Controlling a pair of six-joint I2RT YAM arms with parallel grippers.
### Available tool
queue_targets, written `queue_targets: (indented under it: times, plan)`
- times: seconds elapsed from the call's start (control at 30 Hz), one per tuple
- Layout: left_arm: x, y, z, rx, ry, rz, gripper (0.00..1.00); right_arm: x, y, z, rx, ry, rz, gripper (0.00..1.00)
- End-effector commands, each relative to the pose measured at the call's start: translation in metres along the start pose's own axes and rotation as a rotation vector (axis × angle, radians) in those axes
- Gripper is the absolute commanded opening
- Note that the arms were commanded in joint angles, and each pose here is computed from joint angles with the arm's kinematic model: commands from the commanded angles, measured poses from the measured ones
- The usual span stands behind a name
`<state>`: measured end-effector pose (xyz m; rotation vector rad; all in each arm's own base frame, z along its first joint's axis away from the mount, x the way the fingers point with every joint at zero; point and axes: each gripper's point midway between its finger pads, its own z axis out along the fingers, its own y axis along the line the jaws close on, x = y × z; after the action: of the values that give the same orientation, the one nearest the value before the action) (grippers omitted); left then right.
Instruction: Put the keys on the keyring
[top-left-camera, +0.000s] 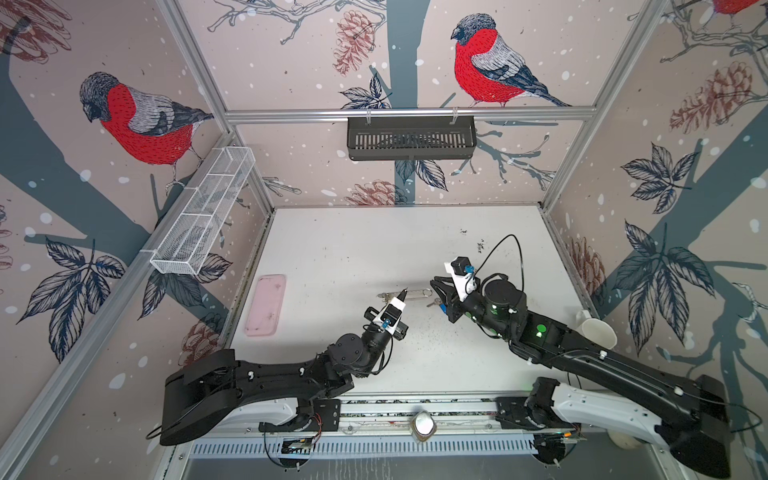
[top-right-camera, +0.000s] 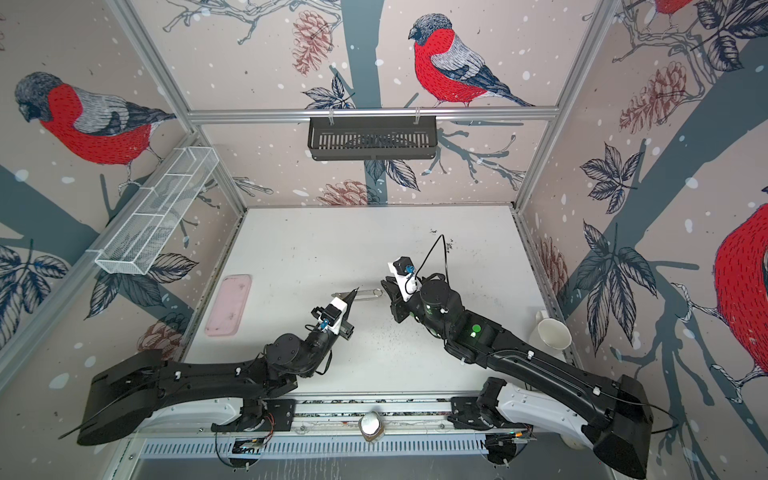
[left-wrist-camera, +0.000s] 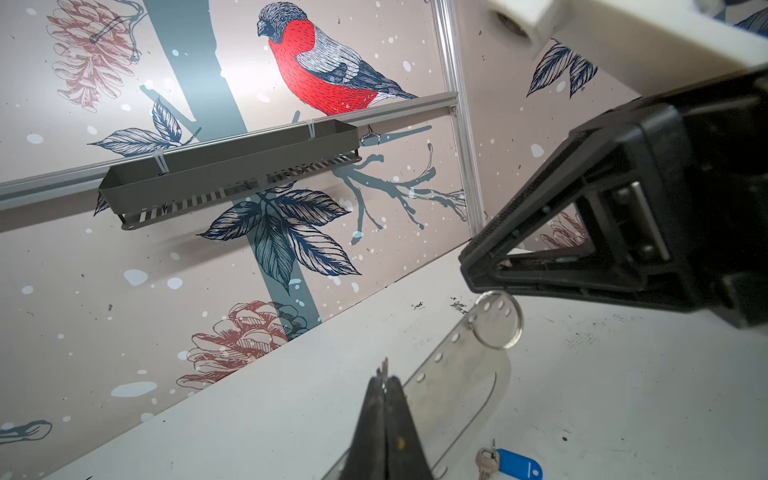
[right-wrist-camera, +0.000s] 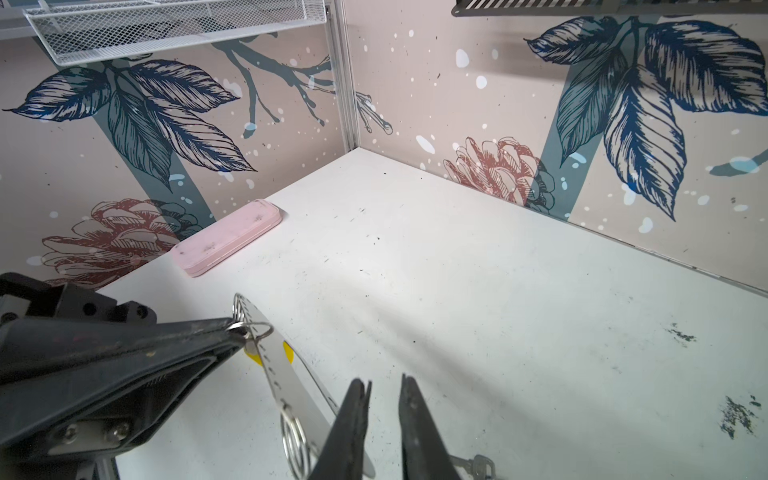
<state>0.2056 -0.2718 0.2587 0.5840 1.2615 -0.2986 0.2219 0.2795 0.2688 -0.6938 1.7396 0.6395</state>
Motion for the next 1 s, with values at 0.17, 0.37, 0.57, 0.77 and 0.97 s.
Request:
queue_targets:
  times: [0.17,0.37,0.57,0.77,0.97]
  plan:
    - [-0.013,-0.001,-0.001,0.005,-0.062,0.001,0.00,0.003,0.007,0.005,-0.077,0.008,-0.004,0.20]
    - [-0.011,-0.008,0.000,0.041,-0.065,0.012,0.00,0.009,0.027,0.008,-0.192,0.021,-0.056,0.25]
    - [-0.013,-0.015,-0.002,0.085,-0.081,0.008,0.00,0.021,0.032,0.016,-0.223,0.047,-0.085,0.25]
    - [-0.016,-0.017,-0.002,0.101,-0.091,0.003,0.00,0.017,0.035,0.014,-0.240,0.017,-0.084,0.25]
    - [-0.016,-0.018,-0.004,0.109,-0.095,-0.002,0.00,0.009,0.040,0.009,-0.273,-0.017,-0.079,0.26]
